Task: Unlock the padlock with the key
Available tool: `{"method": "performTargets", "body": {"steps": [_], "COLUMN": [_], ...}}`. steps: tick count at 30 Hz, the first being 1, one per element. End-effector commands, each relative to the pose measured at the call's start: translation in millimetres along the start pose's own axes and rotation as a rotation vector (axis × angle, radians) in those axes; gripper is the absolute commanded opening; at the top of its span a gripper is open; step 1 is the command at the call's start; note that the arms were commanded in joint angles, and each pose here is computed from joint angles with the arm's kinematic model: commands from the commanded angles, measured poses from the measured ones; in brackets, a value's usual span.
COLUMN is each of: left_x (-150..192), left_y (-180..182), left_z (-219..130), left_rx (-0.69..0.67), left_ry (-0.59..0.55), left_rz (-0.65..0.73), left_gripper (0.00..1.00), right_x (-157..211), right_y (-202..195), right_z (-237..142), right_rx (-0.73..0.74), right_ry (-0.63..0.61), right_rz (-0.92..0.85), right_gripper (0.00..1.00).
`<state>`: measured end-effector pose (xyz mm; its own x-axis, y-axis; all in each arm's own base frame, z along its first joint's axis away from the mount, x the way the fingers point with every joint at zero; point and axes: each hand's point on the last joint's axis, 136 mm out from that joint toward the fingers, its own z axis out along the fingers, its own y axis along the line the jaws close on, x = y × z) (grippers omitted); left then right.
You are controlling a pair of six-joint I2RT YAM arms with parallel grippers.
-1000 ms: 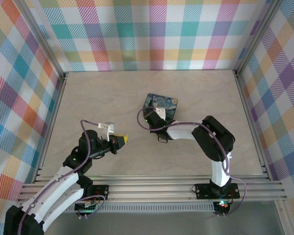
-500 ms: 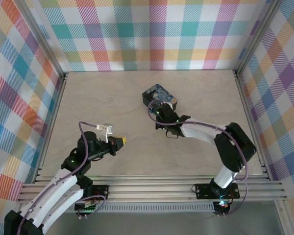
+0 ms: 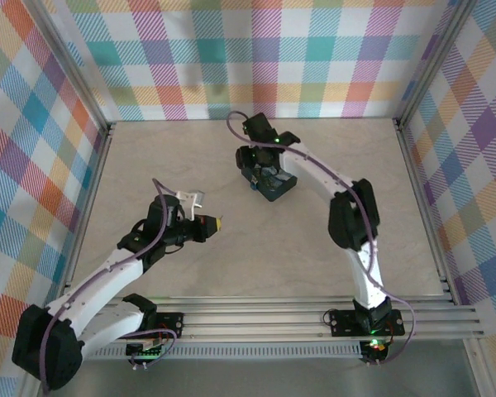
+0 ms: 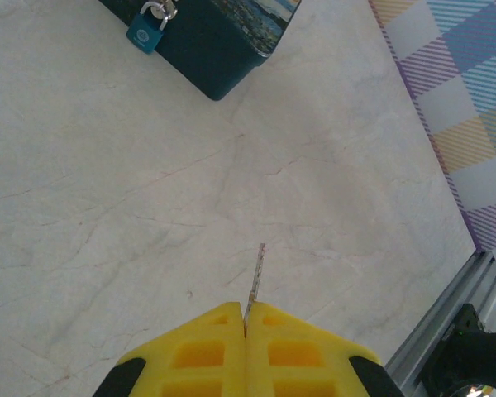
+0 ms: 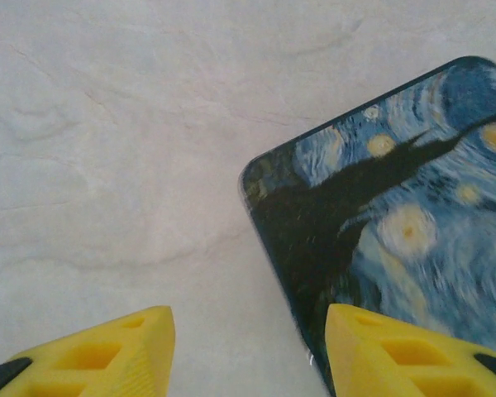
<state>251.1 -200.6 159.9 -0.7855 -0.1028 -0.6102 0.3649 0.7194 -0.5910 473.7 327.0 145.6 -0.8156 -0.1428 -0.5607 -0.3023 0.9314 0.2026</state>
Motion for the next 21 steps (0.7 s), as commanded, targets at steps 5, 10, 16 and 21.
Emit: {"method": "performTargets", "body": {"steps": [5,10,16,21], "left_x": [-15,-9,-17,-18], "left_y": [0,10,2,12], "left_z": [20,40,61,66], "left_rx": [-0.012,-0.036,0.046,-0.005], "left_ry": [0.020,0.085,0.083,0.079], "left_rz": [-0.026,-0.100,-0.135,-0.182], "left_gripper": [0.00,0.00,0.00,0.00], "right_x": [49,98,168,204], "right_y": [-10,-13,-27,-43], "right_z": [32,25,1,-25], "right_rx": [-0.134,-0.225,-0.282,-0.271], "right_ry": [0.250,0.334,0.437,0.473], "right_rz": [-0.075,-0.152,-0.256,-0.346], "right_gripper": [0.50,0.43,0.40,0.38]}}
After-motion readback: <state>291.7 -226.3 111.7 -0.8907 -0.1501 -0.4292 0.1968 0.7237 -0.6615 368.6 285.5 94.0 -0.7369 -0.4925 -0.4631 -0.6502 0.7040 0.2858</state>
